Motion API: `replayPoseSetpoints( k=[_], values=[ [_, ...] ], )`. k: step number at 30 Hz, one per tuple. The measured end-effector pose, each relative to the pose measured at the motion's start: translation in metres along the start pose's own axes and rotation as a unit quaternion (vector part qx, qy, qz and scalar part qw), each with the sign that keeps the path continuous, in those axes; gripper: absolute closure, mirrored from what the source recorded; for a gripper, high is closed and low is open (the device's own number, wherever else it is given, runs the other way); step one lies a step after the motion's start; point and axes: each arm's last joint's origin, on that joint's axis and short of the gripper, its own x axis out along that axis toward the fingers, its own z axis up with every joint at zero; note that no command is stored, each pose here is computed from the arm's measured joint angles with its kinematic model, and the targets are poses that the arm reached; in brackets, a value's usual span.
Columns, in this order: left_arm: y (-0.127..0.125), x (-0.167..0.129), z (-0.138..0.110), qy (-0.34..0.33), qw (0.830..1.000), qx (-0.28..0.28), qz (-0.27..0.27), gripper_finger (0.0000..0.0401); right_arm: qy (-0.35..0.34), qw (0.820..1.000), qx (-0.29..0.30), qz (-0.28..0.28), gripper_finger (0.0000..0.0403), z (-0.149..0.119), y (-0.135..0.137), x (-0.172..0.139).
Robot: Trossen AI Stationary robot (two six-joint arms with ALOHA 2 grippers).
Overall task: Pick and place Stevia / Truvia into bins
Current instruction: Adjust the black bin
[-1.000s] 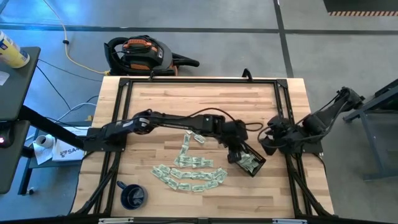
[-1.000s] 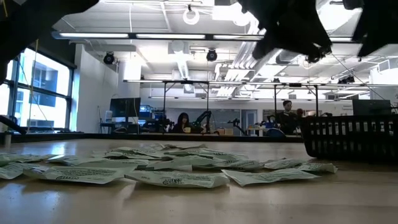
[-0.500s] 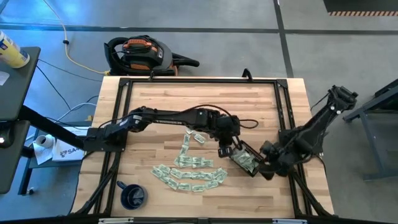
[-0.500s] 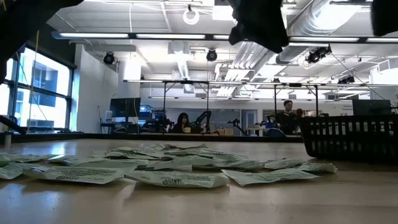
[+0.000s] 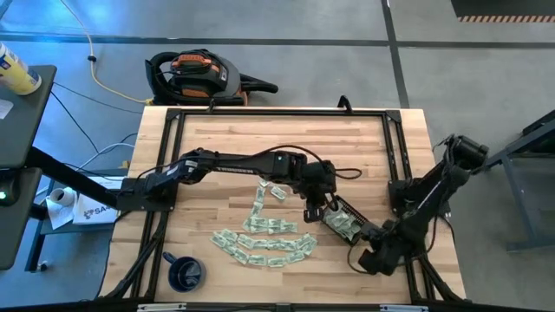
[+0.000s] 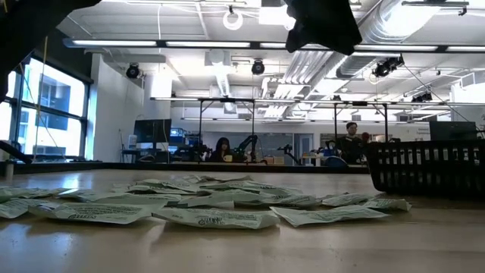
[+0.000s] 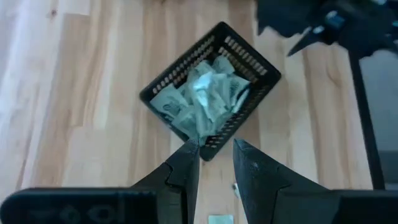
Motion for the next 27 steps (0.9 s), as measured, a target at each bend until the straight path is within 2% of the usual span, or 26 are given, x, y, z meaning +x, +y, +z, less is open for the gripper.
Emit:
replayPoseSetpoints(
  k=[4, 9, 13, 19, 21, 24, 27],
  values=[
    [0.000, 0.005, -0.001, -0.002, 1.000, 0.007, -0.012, 0.0270, -0.010, 1.000, 0.015, -0.007, 0.0158, 0.015, 0.001, 0.004],
    [0.007, 0.007, 0.001, -0.013, 1.000, 0.007, -0.017, 0.0270, -0.042, 0.998, 0.019, -0.054, 0.0166, 0.037, -0.007, 0.004],
    [0.029, 0.029, -0.004, -0.034, 0.999, -0.012, -0.025, 0.0270, -0.048, 0.997, 0.003, -0.067, 0.0165, 0.058, -0.011, 0.005],
    [0.059, 0.055, -0.032, 0.008, 0.999, -0.049, -0.022, 0.0270, -0.066, 0.995, -0.020, -0.073, 0.0165, 0.083, -0.015, 0.004],
    [0.062, 0.058, -0.034, -0.022, 0.998, -0.048, -0.031, 0.0270, -0.066, 0.995, -0.026, -0.075, 0.0165, 0.089, -0.017, 0.004],
    [0.069, 0.060, -0.036, -0.094, 0.988, -0.092, -0.079, 0.0270, -0.056, 0.995, -0.024, -0.074, 0.0165, 0.093, -0.019, 0.003],
    [0.073, 0.060, -0.055, -0.103, 0.982, -0.131, -0.086, 0.0270, -0.057, 0.996, -0.023, -0.060, 0.0165, 0.092, -0.019, -0.003]
  ],
)
